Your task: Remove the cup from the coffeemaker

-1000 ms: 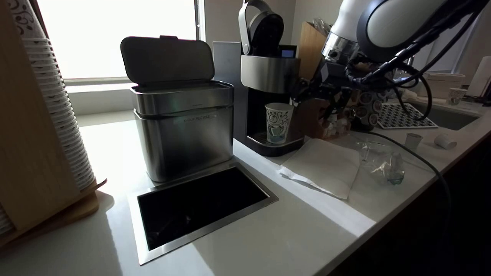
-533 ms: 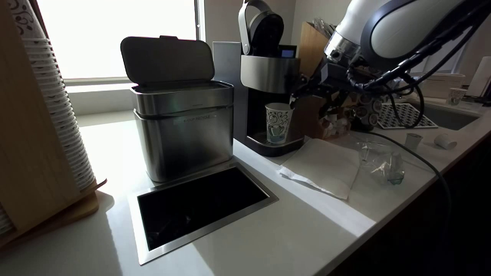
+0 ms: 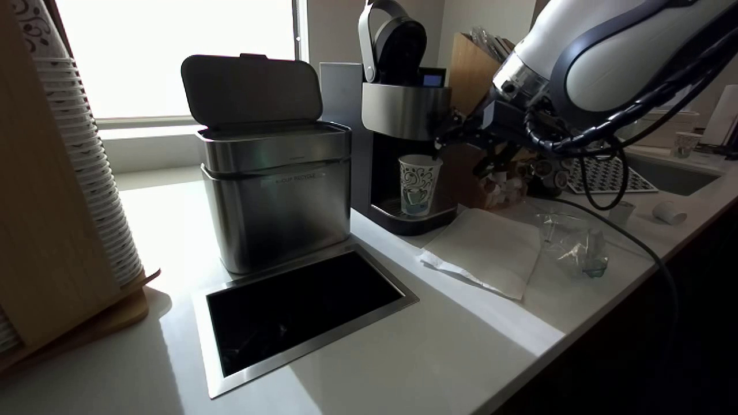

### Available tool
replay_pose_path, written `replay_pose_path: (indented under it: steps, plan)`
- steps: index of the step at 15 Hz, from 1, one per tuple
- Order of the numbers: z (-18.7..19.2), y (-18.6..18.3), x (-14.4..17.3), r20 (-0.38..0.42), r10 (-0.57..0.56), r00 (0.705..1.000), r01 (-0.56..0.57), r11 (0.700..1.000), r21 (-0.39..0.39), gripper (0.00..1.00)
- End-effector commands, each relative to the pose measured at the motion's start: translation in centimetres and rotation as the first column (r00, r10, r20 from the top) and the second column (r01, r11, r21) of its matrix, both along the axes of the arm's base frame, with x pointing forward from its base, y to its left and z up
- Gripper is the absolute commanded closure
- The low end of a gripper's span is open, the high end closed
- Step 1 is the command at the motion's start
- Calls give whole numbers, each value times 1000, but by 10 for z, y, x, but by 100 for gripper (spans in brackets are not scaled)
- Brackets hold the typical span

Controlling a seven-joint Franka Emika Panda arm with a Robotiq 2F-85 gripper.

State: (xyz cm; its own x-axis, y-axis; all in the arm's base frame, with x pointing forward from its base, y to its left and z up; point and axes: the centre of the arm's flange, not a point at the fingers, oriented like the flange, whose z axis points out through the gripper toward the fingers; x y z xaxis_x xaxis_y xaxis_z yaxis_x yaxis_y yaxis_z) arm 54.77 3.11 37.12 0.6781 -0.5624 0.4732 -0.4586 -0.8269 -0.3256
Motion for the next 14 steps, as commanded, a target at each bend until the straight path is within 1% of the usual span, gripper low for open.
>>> replay_pose_path:
  steps: [1, 3, 4, 7, 9, 13, 14]
  plan:
    - [-9, 1, -4, 17, -21, 1000, 20, 999, 29, 0]
    - [-10, 0, -3, 11, -26, 1000, 26, 999, 34, 0]
    - [-11, -1, -2, 9, -29, 1000, 28, 999, 37, 4]
    - [-17, -2, 0, 0, -36, 999, 36, 998, 48, 28]
    - [-18, -1, 2, 6, -40, 999, 40, 997, 61, 47]
    - [-16, 4, 5, 8, -43, 999, 42, 996, 76, 76]
    - [-16, 4, 5, 10, -44, 999, 43, 996, 79, 35]
